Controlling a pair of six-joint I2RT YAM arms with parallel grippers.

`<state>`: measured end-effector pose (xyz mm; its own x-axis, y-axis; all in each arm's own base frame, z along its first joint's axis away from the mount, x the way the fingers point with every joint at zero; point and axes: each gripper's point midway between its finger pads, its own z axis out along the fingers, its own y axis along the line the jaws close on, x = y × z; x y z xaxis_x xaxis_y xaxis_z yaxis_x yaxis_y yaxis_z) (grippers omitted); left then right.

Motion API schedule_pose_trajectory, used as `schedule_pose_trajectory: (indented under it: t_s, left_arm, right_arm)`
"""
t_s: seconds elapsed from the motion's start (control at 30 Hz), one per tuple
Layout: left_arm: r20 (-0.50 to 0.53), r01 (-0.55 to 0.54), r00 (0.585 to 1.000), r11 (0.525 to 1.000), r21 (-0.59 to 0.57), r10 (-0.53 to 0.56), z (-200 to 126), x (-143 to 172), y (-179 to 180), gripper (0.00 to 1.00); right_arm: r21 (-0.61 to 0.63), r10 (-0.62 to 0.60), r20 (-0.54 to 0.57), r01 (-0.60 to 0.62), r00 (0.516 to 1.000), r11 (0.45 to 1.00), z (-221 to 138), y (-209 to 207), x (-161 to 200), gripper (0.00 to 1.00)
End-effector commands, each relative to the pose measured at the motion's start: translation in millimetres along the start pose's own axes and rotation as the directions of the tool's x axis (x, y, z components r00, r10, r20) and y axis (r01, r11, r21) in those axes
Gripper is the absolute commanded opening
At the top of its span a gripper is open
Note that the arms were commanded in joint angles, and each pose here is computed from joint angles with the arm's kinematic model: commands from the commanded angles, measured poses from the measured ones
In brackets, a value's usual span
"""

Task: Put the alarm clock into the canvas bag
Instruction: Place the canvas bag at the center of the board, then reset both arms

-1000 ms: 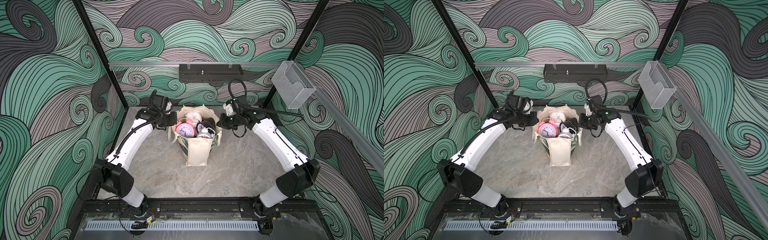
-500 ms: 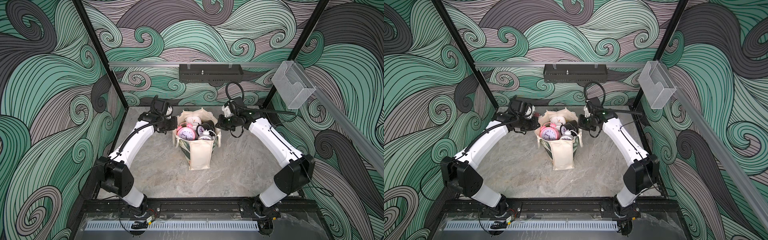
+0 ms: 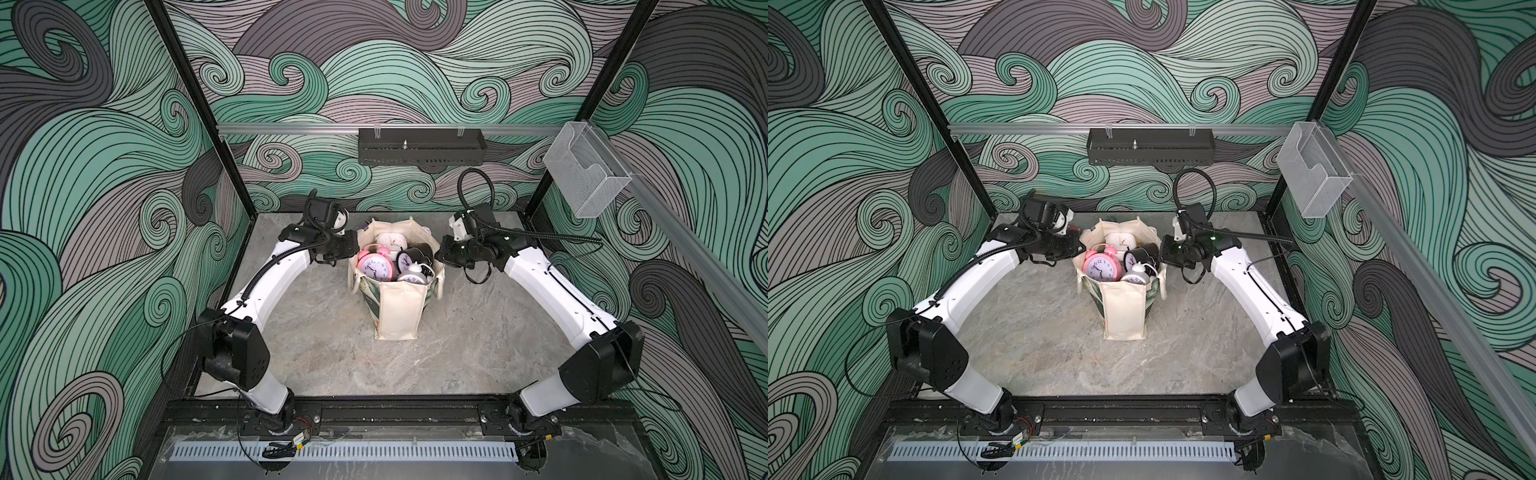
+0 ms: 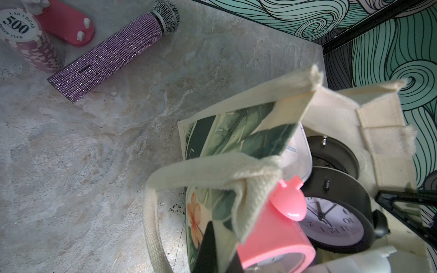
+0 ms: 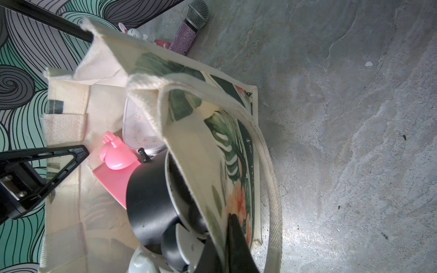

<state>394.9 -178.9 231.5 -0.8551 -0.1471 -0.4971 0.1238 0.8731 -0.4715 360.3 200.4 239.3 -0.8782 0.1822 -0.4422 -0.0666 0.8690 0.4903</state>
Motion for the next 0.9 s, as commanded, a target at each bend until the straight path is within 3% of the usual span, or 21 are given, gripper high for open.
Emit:
schedule_pose_trajectory:
  t_s: [0.0, 0.07, 0.17, 0.23, 0.3, 0.43, 0.6, 0.73, 0.87]
  left_arm:
    - [0.1, -0.018, 0.995, 0.999, 0.042, 0.014, -13, -26, -12, 0.19]
    - [0.112, -0.025, 0.993, 0.999, 0.041, 0.02, -18, -28, -14, 0.35]
    - [0.151, -0.049, 0.988, 0.999, 0.023, 0.045, -32, -36, -16, 0.65]
    - [0.18, -0.071, 0.981, 0.997, 0.009, 0.068, -44, -43, -20, 0.97]
    - [0.207, -0.077, 0.975, 0.997, 0.001, 0.076, -57, -50, -23, 0.99]
    - [0.262, -0.052, 0.964, 0.998, 0.02, 0.045, -88, -59, -32, 0.99]
    - [0.282, 0.056, 0.957, 0.997, 0.062, -0.071, -126, -50, -32, 0.98]
    - [0.295, 0.156, 0.945, 0.987, -0.025, -0.142, -137, -25, 1, 0.99]
    - [0.387, 0.212, 0.912, 0.963, -0.168, -0.133, -140, 4, 50, 0.99]
  right_arm:
    - [-0.036, -0.012, 0.107, 0.016, 0.994, 0.999, -22, 11, -19, 0.23]
    - [-0.039, -0.017, 0.112, 0.021, 0.994, 0.999, -24, 12, -20, 0.34]
    - [-0.042, -0.018, 0.131, 0.024, 0.991, 0.999, -31, 13, -25, 0.62]
    - [-0.042, -0.021, 0.15, 0.028, 0.989, 0.999, -39, 13, -29, 0.82]
    - [-0.034, -0.027, 0.174, 0.034, 0.984, 0.999, -50, 12, -34, 0.99]
    - [0.017, -0.032, 0.221, 0.028, 0.975, 0.999, -82, 0, -42, 1.0]
    - [0.07, 0.005, 0.297, -0.027, 0.955, 0.997, -126, -35, -42, 1.0]
    - [0.132, 0.005, 0.351, -0.055, 0.936, 0.99, -147, -61, -26, 1.0]
    - [0.163, -0.008, 0.368, -0.056, 0.93, 0.985, -147, -78, -3, 1.0]
